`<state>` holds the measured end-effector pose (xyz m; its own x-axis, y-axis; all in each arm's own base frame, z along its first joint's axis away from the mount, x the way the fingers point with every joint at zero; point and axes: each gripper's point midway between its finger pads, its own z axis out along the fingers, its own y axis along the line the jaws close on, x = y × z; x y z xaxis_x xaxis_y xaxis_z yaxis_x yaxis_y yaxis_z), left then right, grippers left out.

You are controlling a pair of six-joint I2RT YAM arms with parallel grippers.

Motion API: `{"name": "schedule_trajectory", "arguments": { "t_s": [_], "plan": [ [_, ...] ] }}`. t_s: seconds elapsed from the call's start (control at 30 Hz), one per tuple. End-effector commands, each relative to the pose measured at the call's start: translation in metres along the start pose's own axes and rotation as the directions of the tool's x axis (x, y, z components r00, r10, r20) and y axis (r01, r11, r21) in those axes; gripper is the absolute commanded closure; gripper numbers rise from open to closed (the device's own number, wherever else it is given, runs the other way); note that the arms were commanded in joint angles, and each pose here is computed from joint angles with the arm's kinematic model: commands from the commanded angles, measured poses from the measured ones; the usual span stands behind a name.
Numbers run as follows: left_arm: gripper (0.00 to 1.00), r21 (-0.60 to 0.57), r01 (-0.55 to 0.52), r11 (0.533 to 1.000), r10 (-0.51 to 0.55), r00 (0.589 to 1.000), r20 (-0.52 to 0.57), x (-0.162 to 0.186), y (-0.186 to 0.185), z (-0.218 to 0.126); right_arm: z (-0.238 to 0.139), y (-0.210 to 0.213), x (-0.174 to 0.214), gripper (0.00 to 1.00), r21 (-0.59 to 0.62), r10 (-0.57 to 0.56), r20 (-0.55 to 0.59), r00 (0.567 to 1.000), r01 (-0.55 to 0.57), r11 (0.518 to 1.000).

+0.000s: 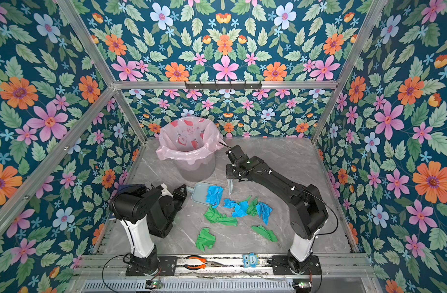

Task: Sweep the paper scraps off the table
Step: 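Push the blue scraps into the dustpan with the right gripper's brush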

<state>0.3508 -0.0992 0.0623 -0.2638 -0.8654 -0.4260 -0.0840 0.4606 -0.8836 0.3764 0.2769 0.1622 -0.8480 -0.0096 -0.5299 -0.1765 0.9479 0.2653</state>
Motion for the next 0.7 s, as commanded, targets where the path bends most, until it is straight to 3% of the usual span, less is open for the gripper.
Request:
{"name": "schedule_trajectory", "arguments": {
  "t_s": [0.0, 0.3, 0.67],
  "plan": [
    [1.00, 0.035, -0.007, 0.999, 0.006, 1.000, 0.010, -0.003, -0.009, 0.001, 0.003, 0.020, 0.000, 1.00, -0.066, 0.011, -0.008, 1.000, -0.011, 0.998],
    [1.00, 0.043, 0.001, 0.999, -0.001, 1.000, 0.008, -0.003, -0.011, 0.004, 0.009, 0.042, 0.005, 1.00, -0.101, 0.029, -0.019, 0.999, -0.031, 0.994],
    [1.00, 0.034, 0.010, 0.999, -0.010, 1.000, -0.016, 0.003, -0.007, 0.004, 0.015, 0.052, -0.018, 1.00, -0.109, 0.074, 0.047, 0.996, -0.069, 0.992]
  ]
}}
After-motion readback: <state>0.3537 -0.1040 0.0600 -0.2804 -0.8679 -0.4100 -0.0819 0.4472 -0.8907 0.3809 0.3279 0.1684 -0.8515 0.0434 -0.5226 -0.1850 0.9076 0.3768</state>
